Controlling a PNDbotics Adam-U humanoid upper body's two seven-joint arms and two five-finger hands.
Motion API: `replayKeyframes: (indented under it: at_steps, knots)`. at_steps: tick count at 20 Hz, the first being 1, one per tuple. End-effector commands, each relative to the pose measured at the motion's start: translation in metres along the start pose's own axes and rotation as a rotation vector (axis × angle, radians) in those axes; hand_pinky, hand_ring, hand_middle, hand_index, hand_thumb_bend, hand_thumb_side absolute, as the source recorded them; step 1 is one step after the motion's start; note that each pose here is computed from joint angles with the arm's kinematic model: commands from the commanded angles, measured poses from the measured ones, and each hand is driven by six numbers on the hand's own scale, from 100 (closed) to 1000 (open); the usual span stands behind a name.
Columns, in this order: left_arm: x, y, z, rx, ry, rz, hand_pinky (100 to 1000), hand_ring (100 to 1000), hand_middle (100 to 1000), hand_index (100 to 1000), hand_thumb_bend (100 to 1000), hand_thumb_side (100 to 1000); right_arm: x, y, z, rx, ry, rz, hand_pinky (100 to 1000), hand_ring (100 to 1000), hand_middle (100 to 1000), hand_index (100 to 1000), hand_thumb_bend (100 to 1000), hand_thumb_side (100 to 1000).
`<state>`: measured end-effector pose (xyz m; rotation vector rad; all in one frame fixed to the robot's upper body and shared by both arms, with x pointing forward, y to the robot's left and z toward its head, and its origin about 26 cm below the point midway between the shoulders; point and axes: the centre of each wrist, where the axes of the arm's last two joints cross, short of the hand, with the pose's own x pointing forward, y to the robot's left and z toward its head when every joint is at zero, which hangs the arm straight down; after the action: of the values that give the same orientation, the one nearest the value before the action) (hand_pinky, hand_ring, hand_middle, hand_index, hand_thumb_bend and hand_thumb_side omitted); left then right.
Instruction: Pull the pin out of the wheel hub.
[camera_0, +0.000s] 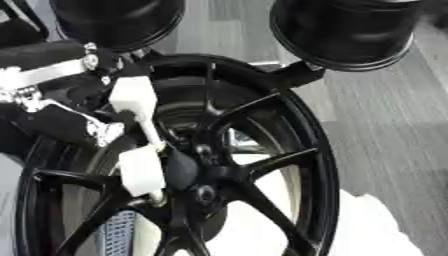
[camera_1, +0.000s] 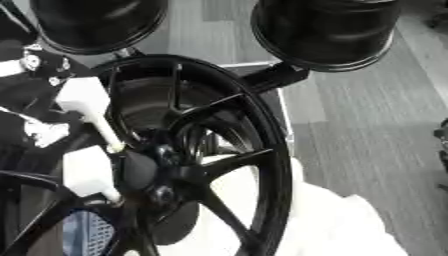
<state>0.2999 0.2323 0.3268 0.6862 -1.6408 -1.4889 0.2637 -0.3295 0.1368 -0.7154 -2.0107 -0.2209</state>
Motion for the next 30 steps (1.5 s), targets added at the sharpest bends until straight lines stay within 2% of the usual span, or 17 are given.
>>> replayKeyframes:
  at_steps: [1,6,11,13,19,21,24,25,26,27,28,30]
  knots:
    - [-0.002,0.025,0.011,0.139,-0.009,0.016,568,372,100,389,100,258,0.005,-0.004,-0.003,-0.009,-0.024,0.002,775,591,538,707,100,565]
    - [-0.015,0.046,0.028,0.3,0.013,0.067,568,365,100,389,100,276,0.005,-0.006,-0.003,-0.018,-0.029,0.008,776,591,539,707,100,563]
    - [-0.045,0.06,0.046,0.448,0.115,0.132,570,362,100,391,100,302,0.005,-0.008,-0.004,-0.03,-0.032,0.013,777,592,539,708,100,562]
    - [-0.068,0.064,0.055,0.514,0.205,0.165,583,368,100,394,100,313,0.005,-0.009,-0.004,-0.037,-0.033,0.016,777,592,540,708,100,562]
    - [-0.156,0.065,0.086,0.688,0.507,0.27,627,410,100,448,100,326,0.004,-0.011,-0.005,-0.051,-0.037,0.023,778,593,540,709,100,561]
    - [-0.18,0.06,0.095,0.706,0.578,0.285,663,452,100,522,100,319,0.004,-0.012,-0.005,-0.053,-0.037,0.023,778,593,541,709,100,561]
    - [-0.206,0.05,0.103,0.641,0.621,0.279,752,569,277,670,100,289,0.004,-0.012,-0.005,-0.054,-0.038,0.023,778,593,541,709,100,560]
    - [-0.212,0.046,0.105,0.594,0.627,0.261,818,701,456,806,100,278,0.004,-0.012,-0.005,-0.055,-0.039,0.022,778,593,541,709,100,560]
    - [-0.217,0.042,0.107,0.542,0.631,0.242,845,752,518,845,100,276,0.005,-0.012,-0.005,-0.055,-0.04,0.022,778,593,541,709,100,560]
    - [-0.221,0.04,0.108,0.499,0.635,0.224,852,766,540,857,100,275,0.005,-0.013,-0.005,-0.055,-0.041,0.022,778,593,541,709,100,560]
    - [-0.225,0.037,0.11,0.456,0.639,0.206,903,840,673,913,100,362,0.005,-0.013,-0.005,-0.055,-0.042,0.022,779,594,542,709,100,565]
    - [-0.23,0.034,0.111,0.405,0.646,0.181,900,835,668,916,100,392,0.005,-0.013,-0.006,-0.055,-0.044,0.02,779,594,542,709,100,559]
